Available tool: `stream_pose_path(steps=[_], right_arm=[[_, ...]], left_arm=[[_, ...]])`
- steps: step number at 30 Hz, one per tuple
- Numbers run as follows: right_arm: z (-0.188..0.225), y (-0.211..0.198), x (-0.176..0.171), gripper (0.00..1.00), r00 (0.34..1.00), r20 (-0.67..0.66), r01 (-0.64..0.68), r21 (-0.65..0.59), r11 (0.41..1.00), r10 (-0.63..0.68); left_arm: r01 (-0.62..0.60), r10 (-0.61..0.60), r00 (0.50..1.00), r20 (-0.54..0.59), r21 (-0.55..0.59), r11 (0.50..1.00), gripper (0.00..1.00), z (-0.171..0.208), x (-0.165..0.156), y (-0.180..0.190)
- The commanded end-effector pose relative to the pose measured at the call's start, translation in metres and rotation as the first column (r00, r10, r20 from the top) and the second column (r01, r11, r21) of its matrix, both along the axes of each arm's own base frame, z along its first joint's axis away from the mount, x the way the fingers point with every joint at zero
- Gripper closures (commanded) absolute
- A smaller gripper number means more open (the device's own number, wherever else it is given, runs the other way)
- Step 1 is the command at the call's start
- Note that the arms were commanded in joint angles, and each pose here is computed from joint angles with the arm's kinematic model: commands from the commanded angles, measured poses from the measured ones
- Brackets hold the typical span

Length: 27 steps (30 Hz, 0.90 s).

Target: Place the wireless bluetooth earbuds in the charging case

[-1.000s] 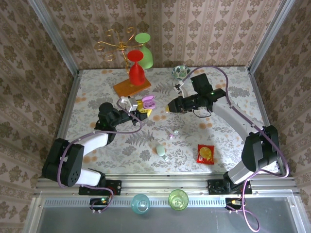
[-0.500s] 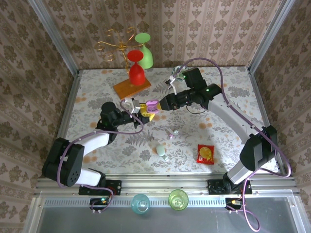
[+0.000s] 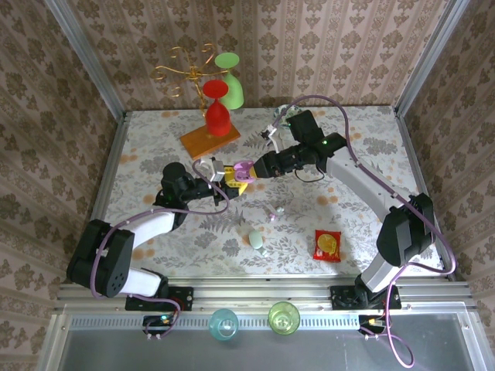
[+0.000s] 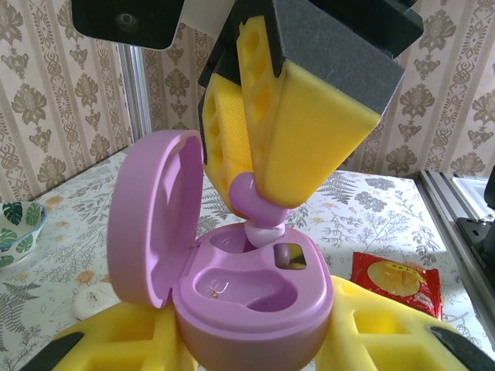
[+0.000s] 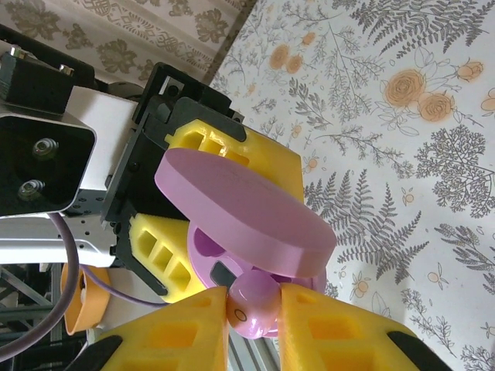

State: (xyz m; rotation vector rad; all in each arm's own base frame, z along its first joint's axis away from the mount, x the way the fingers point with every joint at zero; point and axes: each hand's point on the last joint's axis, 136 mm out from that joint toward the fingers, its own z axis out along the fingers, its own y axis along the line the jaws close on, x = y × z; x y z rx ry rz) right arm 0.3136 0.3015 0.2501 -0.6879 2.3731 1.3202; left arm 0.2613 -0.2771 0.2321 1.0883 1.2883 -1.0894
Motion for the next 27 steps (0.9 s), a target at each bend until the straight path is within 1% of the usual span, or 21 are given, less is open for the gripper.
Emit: stream_pose_path(steps=[1, 6, 9, 18, 22, 25, 27], right_arm=[[-0.004, -0.002, 0.001, 0.79, 1.0, 0.006, 0.005, -0.043, 0.999, -0.005], [-0.01, -0.003, 0.002, 0.78, 1.0, -0.008, 0.01, -0.074, 0.997, -0.011], [-0.01, -0.002, 0.002, 0.73, 1.0, -0.01, 0.011, -0.082, 0.997, -0.012], [-0.009, 0.0, 0.007, 0.65, 1.0, -0.008, 0.024, -0.098, 0.995, -0.025], [0.001, -0.003, 0.006, 0.53, 0.999, 0.031, 0.03, -0.085, 0.996, -0.028], [0.013, -0.008, 0.001, 0.43, 0.994, 0.103, 0.028, -0.043, 0.999, -0.024], [0.021, -0.013, -0.003, 0.39, 0.987, 0.157, 0.033, -0.012, 0.999, -0.03]], left_arm=[[0.014, -0.011, 0.996, 0.086, -0.031, 0.999, 0.74, 0.023, -0.004, -0.001], [0.015, -0.012, 0.996, 0.092, -0.035, 0.999, 0.74, 0.025, -0.005, -0.001], [0.02, -0.017, 0.996, 0.092, -0.035, 0.999, 0.74, 0.025, -0.005, -0.002], [0.031, -0.028, 0.995, 0.091, -0.035, 0.999, 0.74, 0.024, -0.006, -0.004], [0.016, -0.013, 0.995, 0.097, -0.031, 0.999, 0.74, 0.02, -0.004, -0.003], [-0.008, 0.011, 0.995, 0.1, -0.03, 1.0, 0.74, 0.016, 0.0, 0.001], [-0.018, 0.022, 0.994, 0.104, -0.037, 0.999, 0.74, 0.016, 0.002, 0.004]])
